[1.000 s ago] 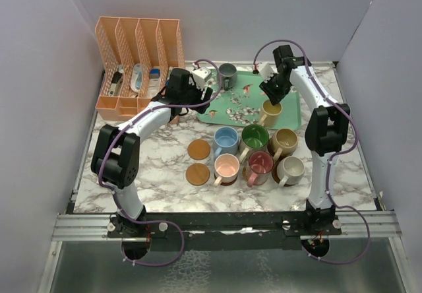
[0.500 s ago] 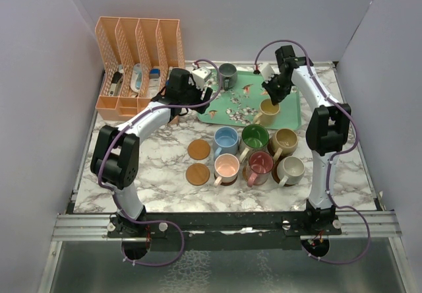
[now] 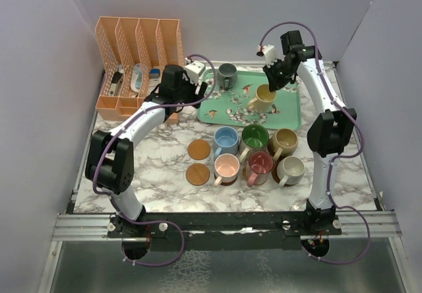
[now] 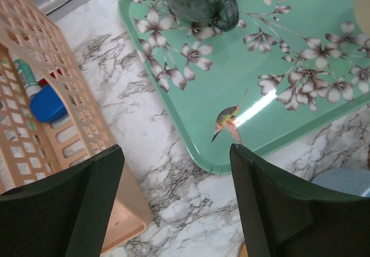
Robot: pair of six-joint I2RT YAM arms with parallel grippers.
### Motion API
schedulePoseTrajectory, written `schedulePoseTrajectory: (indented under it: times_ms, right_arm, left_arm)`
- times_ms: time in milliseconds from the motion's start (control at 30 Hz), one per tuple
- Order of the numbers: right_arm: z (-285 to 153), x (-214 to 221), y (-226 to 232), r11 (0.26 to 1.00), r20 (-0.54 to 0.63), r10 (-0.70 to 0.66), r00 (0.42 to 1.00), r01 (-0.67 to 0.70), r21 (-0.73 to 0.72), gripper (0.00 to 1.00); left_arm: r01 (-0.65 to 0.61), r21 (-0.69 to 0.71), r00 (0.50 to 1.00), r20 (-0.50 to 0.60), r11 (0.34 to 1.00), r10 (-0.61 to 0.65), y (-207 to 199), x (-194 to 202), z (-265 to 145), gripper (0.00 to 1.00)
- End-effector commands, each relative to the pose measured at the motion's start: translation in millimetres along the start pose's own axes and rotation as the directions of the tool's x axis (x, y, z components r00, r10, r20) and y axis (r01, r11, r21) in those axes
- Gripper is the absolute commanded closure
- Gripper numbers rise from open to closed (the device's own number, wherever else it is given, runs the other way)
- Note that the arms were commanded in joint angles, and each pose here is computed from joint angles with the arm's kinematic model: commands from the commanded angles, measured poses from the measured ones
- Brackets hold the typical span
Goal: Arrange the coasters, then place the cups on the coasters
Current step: Pick up the cup from the tray.
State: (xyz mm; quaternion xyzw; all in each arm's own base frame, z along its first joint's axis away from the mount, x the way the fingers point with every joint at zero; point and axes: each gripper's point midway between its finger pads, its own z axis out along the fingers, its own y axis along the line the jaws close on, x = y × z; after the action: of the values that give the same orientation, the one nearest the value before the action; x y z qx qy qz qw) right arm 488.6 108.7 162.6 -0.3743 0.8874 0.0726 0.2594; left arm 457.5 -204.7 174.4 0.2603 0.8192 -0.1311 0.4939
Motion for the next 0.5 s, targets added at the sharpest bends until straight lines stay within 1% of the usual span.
schedulePoseTrajectory:
  times_ms: [0, 167, 267, 467]
  right_arm:
    - [-57.2, -48.3, 25.7, 0.999, 0.182, 0.033, 0.983, -0.028, -0.031, 0.99]
    - [-76.5, -71.3, 62.2, 0.997, 0.252, -0.013, 0.968, 0.030, -0.065, 0.99]
    - [-84.0, -84.3, 91.6, 0.993, 0.282, -0.061, 0.957, 0.087, -0.081, 0.99]
    - [-94.8, -111.8, 169.3, 0.962, 0.341, -0.185, 0.922, 0.240, -0.129, 0.99]
  left_arm:
    - [0.012, -0.094, 0.997, 0.072, 0.996, -0.005, 30.0, -29.9, -16.6, 0.21]
    - [0.039, -0.170, 0.998, 0.059, 0.985, -0.030, 62.2, -29.3, -26.8, 0.14]
    - [0.065, -0.224, 0.996, 0.077, 0.972, -0.049, 86.8, -38.9, -39.2, 0.10]
    - [0.157, -0.276, 0.985, 0.117, 0.948, -0.129, 115.8, -43.0, -58.5, 0.02]
